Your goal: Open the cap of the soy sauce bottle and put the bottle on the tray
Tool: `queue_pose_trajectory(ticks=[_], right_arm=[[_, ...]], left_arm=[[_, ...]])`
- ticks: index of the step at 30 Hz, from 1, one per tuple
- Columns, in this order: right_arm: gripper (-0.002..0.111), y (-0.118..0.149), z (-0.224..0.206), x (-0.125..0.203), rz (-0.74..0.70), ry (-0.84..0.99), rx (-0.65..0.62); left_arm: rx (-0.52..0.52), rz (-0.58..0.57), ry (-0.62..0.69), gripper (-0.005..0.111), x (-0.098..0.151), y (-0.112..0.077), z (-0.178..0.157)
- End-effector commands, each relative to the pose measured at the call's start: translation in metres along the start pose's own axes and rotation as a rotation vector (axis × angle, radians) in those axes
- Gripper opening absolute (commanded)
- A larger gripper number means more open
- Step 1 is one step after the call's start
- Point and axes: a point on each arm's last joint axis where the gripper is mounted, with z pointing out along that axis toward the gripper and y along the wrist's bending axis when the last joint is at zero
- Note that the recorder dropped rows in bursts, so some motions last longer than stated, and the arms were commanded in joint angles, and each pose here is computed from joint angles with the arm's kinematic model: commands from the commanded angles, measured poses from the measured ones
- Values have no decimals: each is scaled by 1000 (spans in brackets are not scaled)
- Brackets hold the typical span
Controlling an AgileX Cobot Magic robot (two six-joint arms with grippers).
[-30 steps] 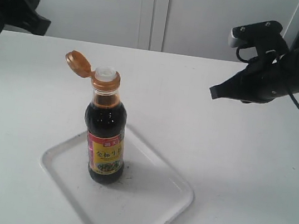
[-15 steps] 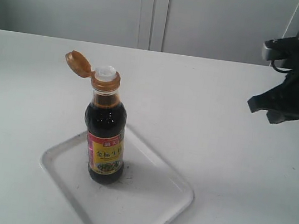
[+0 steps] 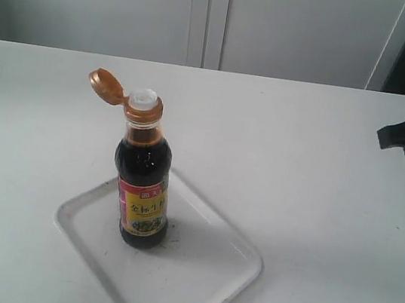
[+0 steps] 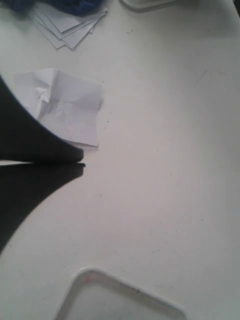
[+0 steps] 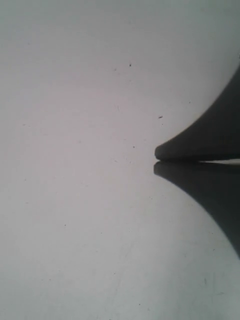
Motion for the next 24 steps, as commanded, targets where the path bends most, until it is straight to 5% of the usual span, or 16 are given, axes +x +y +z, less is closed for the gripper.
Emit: queue_pose_trajectory(ticks=[1, 24], right_arm=[[0, 1, -21, 9, 11, -98, 28], [0, 19, -99, 81, 43, -653, 151]], left_arm=[[5, -35, -49, 0, 22, -3, -9], [-10, -133, -434, 0, 115, -15, -50]])
